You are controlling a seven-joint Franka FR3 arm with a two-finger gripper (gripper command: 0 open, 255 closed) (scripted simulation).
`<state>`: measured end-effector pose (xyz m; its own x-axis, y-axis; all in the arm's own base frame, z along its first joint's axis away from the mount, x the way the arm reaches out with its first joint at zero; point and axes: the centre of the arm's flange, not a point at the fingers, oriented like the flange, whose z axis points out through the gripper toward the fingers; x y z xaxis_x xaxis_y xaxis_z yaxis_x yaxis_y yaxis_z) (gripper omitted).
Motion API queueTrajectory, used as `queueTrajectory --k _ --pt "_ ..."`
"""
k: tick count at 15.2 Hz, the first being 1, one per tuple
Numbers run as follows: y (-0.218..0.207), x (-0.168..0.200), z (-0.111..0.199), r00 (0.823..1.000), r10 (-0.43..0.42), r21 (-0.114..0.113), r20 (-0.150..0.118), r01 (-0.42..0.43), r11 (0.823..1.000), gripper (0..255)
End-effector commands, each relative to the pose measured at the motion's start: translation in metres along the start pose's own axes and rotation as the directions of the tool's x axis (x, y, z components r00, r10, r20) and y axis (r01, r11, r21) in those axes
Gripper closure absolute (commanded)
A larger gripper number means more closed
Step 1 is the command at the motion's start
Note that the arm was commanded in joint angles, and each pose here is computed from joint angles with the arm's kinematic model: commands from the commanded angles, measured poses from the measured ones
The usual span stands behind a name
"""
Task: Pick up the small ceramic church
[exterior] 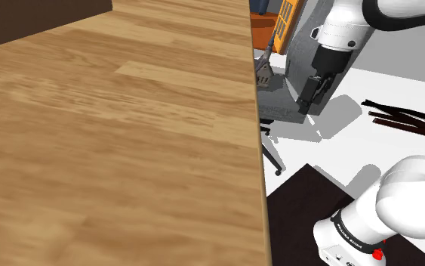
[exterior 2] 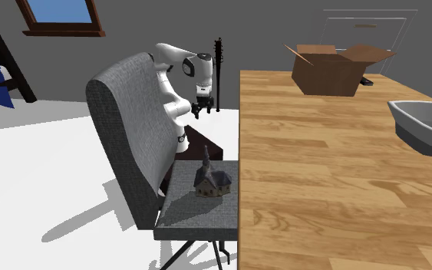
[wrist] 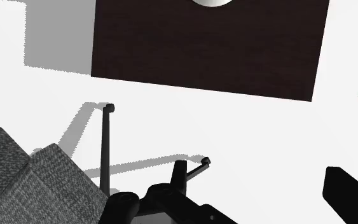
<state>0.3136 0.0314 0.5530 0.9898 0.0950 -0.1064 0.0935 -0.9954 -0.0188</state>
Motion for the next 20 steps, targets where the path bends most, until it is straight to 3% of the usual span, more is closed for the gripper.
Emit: queueTrajectory --k 1,5,10,15,20 --pt "0.0 0.0 0.0 1.0 0.0 0.0 0.0 0.0 1.0 0" --pt "0.011 0.026 0.02 0.988 0.073 -0.042 -0.134 -0.08 0.996 0" --pt "0.028 0.06 0.038 0.941 0.153 -0.08 -0.3 -0.185 0.98 0" --pt "0.05 0.094 0.05 0.86 0.217 -0.098 -0.461 -0.293 0.951 0" --pt "0.075 0.128 0.055 0.749 0.263 -0.096 -0.609 -0.398 0.912 0"
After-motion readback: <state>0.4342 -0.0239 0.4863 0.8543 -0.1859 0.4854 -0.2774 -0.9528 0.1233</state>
